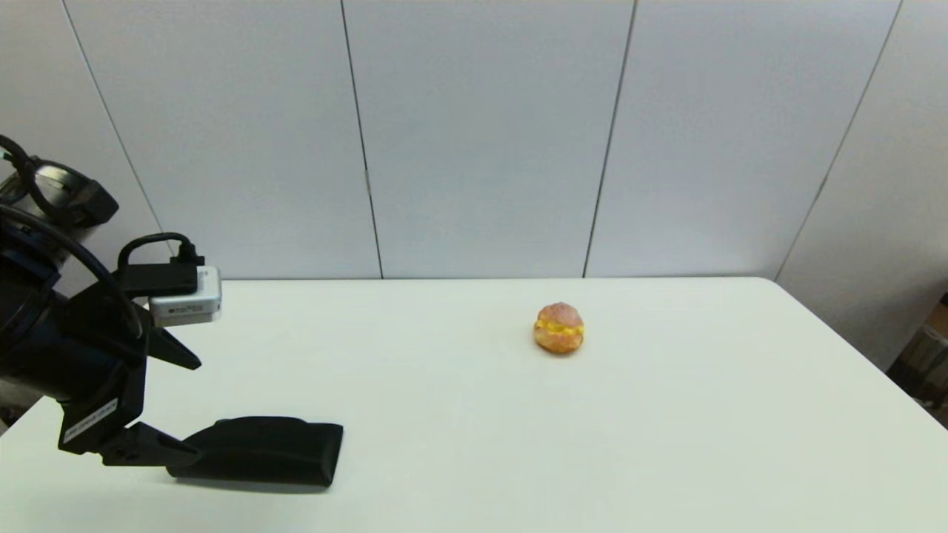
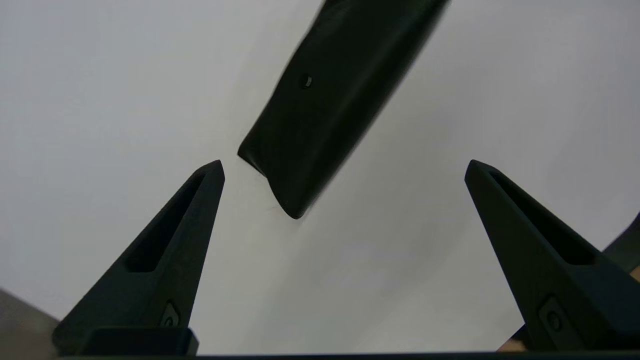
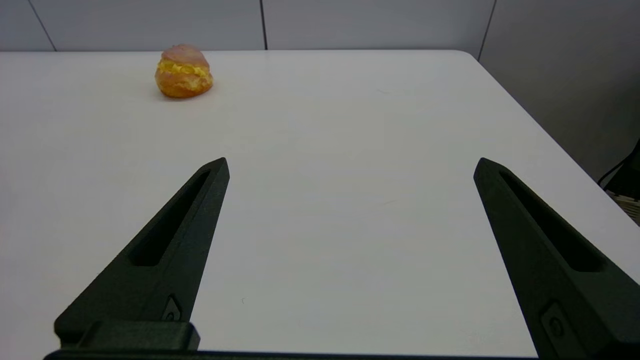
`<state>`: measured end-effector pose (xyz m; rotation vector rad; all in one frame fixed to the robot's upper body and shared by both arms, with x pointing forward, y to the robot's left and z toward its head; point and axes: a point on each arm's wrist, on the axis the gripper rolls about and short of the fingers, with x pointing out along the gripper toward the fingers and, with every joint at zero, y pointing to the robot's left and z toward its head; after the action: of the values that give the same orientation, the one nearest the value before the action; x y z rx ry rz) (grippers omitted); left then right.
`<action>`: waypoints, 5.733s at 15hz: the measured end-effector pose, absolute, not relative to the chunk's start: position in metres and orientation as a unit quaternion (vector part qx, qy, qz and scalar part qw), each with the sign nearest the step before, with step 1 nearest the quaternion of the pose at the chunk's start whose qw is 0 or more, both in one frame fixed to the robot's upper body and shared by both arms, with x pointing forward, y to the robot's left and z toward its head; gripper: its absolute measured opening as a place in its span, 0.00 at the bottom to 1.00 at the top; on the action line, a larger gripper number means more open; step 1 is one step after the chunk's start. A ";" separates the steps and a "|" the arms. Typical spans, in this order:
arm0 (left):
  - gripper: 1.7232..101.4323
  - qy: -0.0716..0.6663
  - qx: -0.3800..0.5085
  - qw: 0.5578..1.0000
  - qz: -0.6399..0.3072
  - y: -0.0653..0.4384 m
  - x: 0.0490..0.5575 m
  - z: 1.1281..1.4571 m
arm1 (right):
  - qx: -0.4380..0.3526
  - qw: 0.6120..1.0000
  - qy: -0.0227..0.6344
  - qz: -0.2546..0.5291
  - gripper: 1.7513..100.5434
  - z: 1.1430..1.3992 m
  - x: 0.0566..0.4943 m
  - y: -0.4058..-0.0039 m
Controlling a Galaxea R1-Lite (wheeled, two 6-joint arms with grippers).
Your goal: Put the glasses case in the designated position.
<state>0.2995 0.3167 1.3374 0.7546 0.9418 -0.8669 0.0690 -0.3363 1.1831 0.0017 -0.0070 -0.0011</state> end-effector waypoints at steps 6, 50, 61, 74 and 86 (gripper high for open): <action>0.96 0.401 0.401 0.633 -0.527 0.329 0.320 1.310 | 0.001 1.000 -0.003 0.000 0.97 1.183 0.069 -0.336; 0.45 0.447 0.393 0.556 -0.579 0.297 0.389 1.237 | 0.001 1.000 -0.003 0.000 0.96 1.183 0.069 -0.336; 0.44 0.377 0.325 0.652 -0.572 0.195 0.387 1.255 | 0.001 1.000 -0.003 0.000 0.96 1.183 0.069 -0.336; 0.43 0.246 0.369 0.661 -0.606 0.076 0.402 1.270 | 0.001 1.000 -0.004 0.000 0.97 1.183 0.069 -0.336; 0.43 0.235 0.366 0.648 -0.626 0.019 0.411 1.258 | 0.001 1.000 -0.004 0.000 0.97 1.183 0.069 -0.336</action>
<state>0.4114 0.0192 1.2580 0.8329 0.5343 -1.4225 0.0690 -0.3362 1.1831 0.0017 -0.0070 -0.0004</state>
